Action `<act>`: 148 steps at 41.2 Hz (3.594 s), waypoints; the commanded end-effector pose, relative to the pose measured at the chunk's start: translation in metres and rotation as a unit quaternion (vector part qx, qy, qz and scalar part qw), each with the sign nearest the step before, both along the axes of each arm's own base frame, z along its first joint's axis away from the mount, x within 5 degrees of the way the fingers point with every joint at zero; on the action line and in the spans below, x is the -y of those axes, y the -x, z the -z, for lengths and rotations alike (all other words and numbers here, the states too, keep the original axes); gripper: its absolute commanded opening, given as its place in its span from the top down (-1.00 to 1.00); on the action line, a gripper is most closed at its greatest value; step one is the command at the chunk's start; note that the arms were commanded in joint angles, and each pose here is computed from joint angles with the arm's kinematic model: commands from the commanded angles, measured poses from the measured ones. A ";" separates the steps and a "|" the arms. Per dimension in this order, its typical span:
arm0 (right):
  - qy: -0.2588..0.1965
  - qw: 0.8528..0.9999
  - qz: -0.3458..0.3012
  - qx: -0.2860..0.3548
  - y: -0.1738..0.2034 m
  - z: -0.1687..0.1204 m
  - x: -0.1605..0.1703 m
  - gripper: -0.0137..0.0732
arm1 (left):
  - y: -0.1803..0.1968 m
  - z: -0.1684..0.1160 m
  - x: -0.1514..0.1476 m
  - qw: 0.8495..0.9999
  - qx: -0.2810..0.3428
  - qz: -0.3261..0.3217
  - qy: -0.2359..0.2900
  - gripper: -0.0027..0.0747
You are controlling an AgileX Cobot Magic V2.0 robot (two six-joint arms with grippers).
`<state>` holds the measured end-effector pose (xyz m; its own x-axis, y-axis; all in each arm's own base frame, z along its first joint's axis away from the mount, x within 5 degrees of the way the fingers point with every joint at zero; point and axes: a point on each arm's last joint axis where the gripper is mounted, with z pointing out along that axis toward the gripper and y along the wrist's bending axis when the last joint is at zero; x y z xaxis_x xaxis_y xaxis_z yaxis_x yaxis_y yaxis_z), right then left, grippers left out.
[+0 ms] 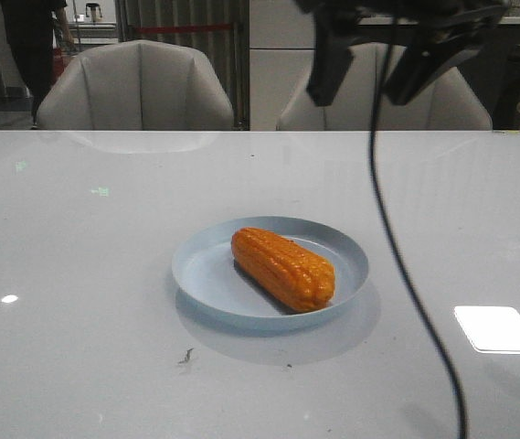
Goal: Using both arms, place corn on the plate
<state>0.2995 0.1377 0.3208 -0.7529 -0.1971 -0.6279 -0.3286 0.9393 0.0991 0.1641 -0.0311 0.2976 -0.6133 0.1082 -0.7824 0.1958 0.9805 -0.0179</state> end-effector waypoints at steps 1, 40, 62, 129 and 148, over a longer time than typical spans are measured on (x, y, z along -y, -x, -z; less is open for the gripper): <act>-0.040 0.995 0.035 0.084 0.032 -0.032 0.032 -0.68 | -0.003 -0.015 0.000 0.999 0.048 -0.007 0.018 -0.29; -0.022 0.959 0.179 0.220 0.240 0.016 0.136 -0.68 | -0.002 -0.014 0.000 0.999 0.041 -0.006 0.017 0.26; -0.025 0.959 0.179 0.218 0.240 0.016 0.136 -0.68 | 0.010 0.022 -0.002 0.993 0.102 -0.025 0.056 0.67; -0.025 0.959 0.179 0.218 0.240 0.016 0.136 -0.68 | 0.103 0.074 -0.028 0.948 0.305 -0.079 0.044 0.67; -0.025 0.959 0.179 0.218 0.240 0.016 0.136 -0.68 | 0.108 0.112 -0.030 0.951 0.291 -0.094 0.043 0.67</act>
